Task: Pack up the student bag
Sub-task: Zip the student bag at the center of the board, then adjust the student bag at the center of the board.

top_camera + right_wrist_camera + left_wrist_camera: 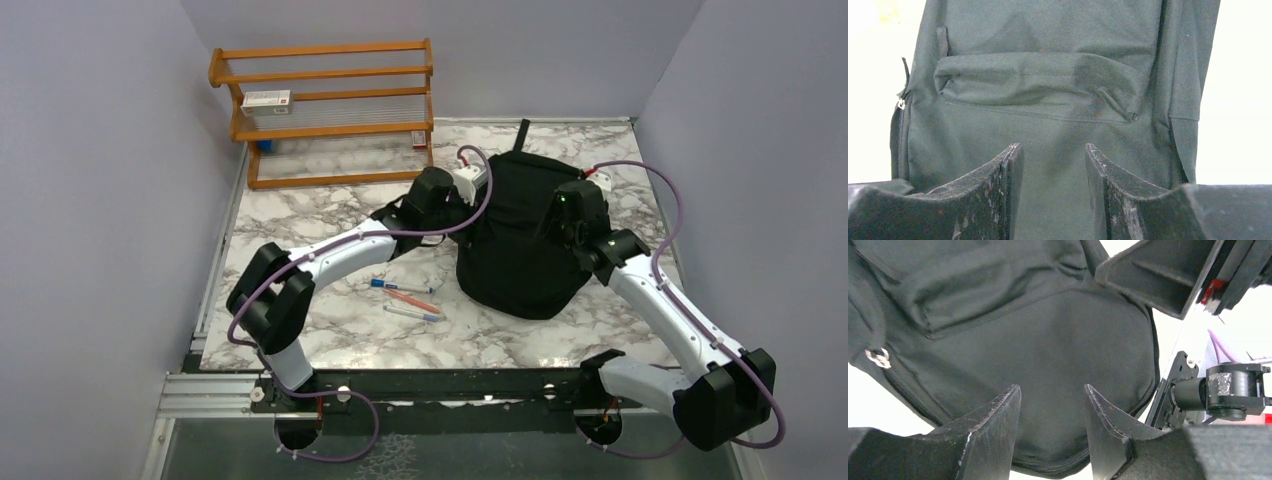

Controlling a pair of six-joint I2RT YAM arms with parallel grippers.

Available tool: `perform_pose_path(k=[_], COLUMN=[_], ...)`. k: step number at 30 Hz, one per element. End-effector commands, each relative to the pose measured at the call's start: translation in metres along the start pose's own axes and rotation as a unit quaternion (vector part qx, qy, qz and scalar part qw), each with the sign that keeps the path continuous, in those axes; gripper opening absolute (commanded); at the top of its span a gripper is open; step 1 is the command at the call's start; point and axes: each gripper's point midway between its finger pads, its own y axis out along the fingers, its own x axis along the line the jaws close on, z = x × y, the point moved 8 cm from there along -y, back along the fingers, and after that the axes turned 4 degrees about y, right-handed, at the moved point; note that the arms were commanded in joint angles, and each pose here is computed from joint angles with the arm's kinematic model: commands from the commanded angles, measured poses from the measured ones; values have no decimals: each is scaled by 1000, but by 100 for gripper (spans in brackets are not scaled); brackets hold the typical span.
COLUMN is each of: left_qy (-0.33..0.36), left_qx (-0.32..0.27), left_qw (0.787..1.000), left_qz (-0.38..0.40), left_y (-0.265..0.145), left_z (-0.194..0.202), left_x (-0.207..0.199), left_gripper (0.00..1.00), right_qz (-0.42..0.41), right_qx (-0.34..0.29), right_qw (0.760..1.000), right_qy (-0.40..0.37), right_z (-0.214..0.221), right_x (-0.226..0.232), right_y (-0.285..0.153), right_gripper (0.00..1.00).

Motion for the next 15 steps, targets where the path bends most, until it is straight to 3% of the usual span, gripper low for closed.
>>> perform_pose_path(k=[1,15], left_qy=[-10,-47], left_qx=[-16,75], left_qw=[1000,996], left_qz=[6,-24], left_y=[10,25], left_z=[16,130], left_x=[-7,7], left_gripper=[51,49], right_qz=[12,-30], right_qx=[-18,-4], right_qw=[1000,999], right_qy=[14,15], right_z=[-2,4], right_x=[-7,-4], right_y=[-5,-5], right_gripper=[53,53])
